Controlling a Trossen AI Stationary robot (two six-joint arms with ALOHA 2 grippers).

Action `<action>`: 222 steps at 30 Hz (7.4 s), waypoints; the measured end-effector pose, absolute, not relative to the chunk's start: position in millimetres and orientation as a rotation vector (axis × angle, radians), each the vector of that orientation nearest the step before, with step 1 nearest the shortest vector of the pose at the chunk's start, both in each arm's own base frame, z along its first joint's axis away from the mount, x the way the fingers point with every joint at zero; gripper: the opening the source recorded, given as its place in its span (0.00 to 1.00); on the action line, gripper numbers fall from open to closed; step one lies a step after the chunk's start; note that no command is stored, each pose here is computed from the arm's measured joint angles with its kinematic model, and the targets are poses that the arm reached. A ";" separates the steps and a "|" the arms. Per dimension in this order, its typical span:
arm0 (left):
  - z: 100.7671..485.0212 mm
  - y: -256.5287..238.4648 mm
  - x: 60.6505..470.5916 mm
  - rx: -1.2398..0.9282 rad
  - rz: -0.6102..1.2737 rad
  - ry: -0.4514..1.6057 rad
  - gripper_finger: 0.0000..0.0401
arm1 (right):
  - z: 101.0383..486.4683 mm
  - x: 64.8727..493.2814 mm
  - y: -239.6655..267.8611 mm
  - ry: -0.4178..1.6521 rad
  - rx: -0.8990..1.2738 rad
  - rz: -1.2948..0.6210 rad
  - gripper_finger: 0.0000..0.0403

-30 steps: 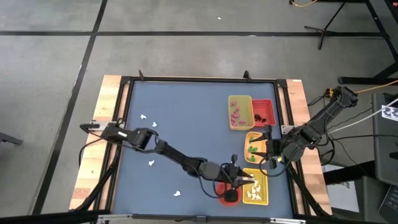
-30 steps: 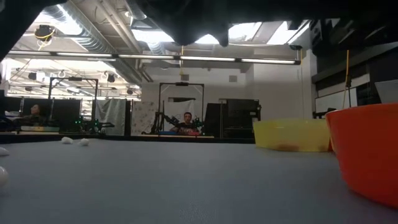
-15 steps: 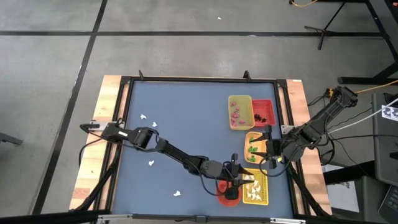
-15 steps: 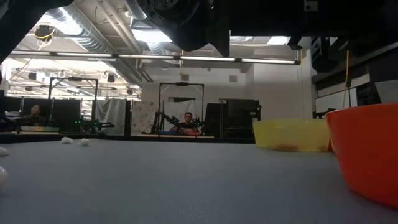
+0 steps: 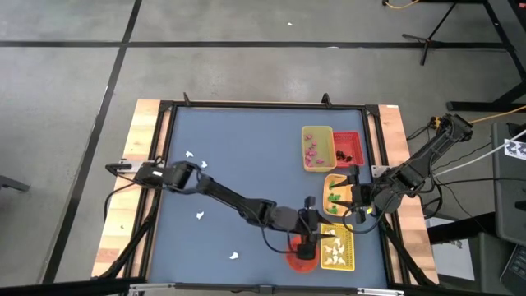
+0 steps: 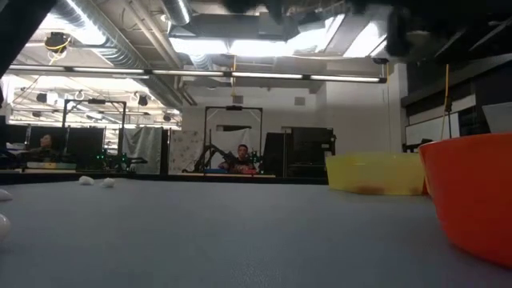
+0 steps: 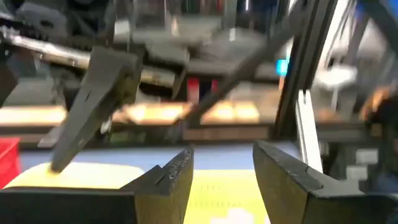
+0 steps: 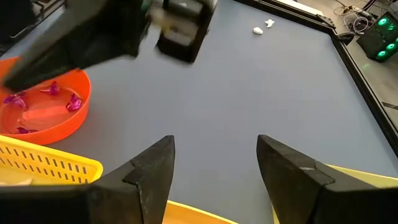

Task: Sort Halloween decoration
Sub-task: Put the white ghost toy into the yellow box

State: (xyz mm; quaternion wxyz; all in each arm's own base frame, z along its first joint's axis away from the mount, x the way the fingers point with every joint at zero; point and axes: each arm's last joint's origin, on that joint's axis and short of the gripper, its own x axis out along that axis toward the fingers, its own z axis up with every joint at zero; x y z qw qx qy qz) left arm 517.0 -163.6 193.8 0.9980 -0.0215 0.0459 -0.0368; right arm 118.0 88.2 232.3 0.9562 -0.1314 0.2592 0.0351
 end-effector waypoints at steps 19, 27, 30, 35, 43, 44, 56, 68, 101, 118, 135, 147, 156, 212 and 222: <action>251.1 -233.5 379.9 -0.286 -0.098 1.043 0.38 | 232.0 117.9 88.1 0.529 -0.268 0.072 0.56; 231.1 -282.7 329.4 -0.226 0.048 1.171 0.38 | 231.9 117.8 88.0 0.530 -0.270 0.072 0.56; 220.7 -293.3 318.9 -0.177 0.114 1.168 0.38 | 231.2 117.3 87.6 0.538 -0.277 0.071 0.56; 198.3 -299.9 316.5 -0.128 0.163 1.210 0.38 | 230.7 117.0 87.3 0.544 -0.282 0.071 0.56; 171.7 -294.5 327.7 -0.087 0.229 1.239 0.38 | 230.6 117.0 87.3 0.545 -0.283 0.070 0.56; 169.6 -293.1 329.2 -0.087 0.236 1.242 0.38 | 230.5 117.0 87.3 0.545 -0.283 0.070 0.56; 160.2 -284.1 333.9 -0.105 0.278 1.311 0.38 | 230.5 116.9 87.2 0.545 -0.283 0.070 0.56; 153.3 -283.8 333.0 -0.106 0.283 1.318 0.38 | 230.5 116.9 87.2 0.546 -0.283 0.070 0.56; 136.9 -280.5 328.7 -0.138 0.313 1.308 0.16 | 230.5 116.9 87.2 0.546 -0.283 0.070 0.56; 150.6 -282.6 343.9 -0.179 0.302 1.243 0.15 | 230.5 116.9 87.2 0.546 -0.283 0.070 0.56; 188.2 -228.6 419.4 -0.078 0.160 0.997 0.15 | 230.6 116.9 87.2 0.546 -0.284 0.070 0.56; 213.8 -186.9 474.0 0.040 -0.055 0.657 0.15 | 230.6 116.9 87.2 0.545 -0.283 0.071 0.56; 214.0 -173.6 507.8 0.044 -0.180 0.343 0.15 | 230.6 117.0 87.2 0.546 -0.283 0.070 0.56; 268.3 -81.0 481.7 0.011 -0.053 0.632 0.36 | 285.8 105.2 35.7 0.104 0.107 -0.099 0.56; 325.5 -18.0 377.7 -0.038 0.266 1.130 0.36 | 278.2 115.8 14.7 0.186 0.092 -0.151 0.56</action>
